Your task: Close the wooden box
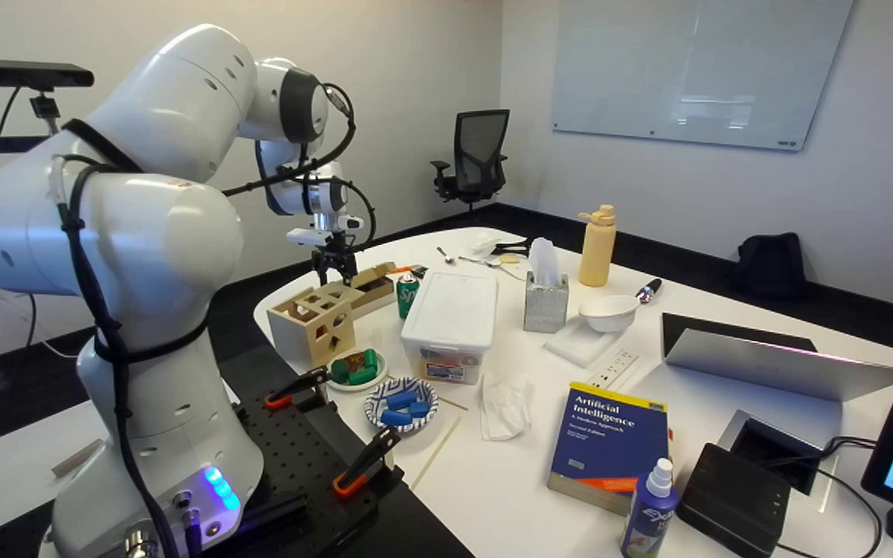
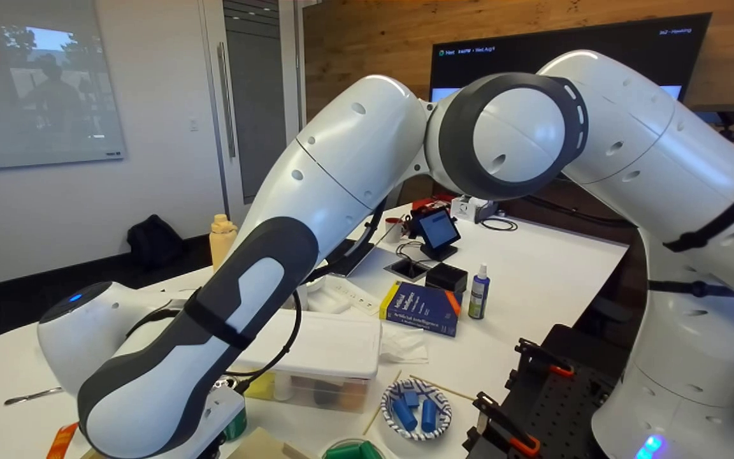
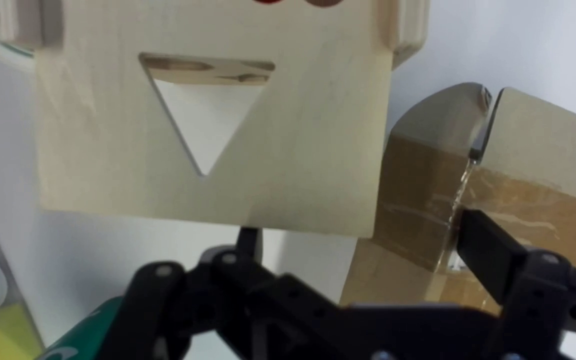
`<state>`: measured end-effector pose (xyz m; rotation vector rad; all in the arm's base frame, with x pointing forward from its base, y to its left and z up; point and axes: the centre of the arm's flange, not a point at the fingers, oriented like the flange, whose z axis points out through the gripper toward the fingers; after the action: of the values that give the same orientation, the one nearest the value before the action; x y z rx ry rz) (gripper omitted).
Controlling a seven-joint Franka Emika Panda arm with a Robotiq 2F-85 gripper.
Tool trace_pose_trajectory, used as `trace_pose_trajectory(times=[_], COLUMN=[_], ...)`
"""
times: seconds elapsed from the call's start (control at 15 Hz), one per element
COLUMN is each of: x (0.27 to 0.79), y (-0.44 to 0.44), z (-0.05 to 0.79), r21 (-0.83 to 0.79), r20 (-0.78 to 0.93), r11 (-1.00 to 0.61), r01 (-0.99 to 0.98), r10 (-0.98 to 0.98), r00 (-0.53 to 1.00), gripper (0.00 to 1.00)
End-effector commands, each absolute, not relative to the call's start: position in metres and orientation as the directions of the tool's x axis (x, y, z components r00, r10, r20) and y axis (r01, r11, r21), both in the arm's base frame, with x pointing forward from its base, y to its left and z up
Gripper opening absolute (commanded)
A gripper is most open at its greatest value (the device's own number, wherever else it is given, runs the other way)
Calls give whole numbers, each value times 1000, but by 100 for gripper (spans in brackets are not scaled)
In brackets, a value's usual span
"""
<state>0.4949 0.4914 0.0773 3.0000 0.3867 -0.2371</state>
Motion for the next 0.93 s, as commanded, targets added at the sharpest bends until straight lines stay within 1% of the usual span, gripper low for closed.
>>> trace_pose_trajectory(times=[0.0,0.4,0.87], x=[484,480,470], y=[481,479,471], z=[94,93,91], r21=[83,64,68], r20=[-214,-299,-379], r11=[-950,-916,-880], r01=[300,397,469], r10=[278,362,412], r00=[937,883,829], gripper=[100,100,100])
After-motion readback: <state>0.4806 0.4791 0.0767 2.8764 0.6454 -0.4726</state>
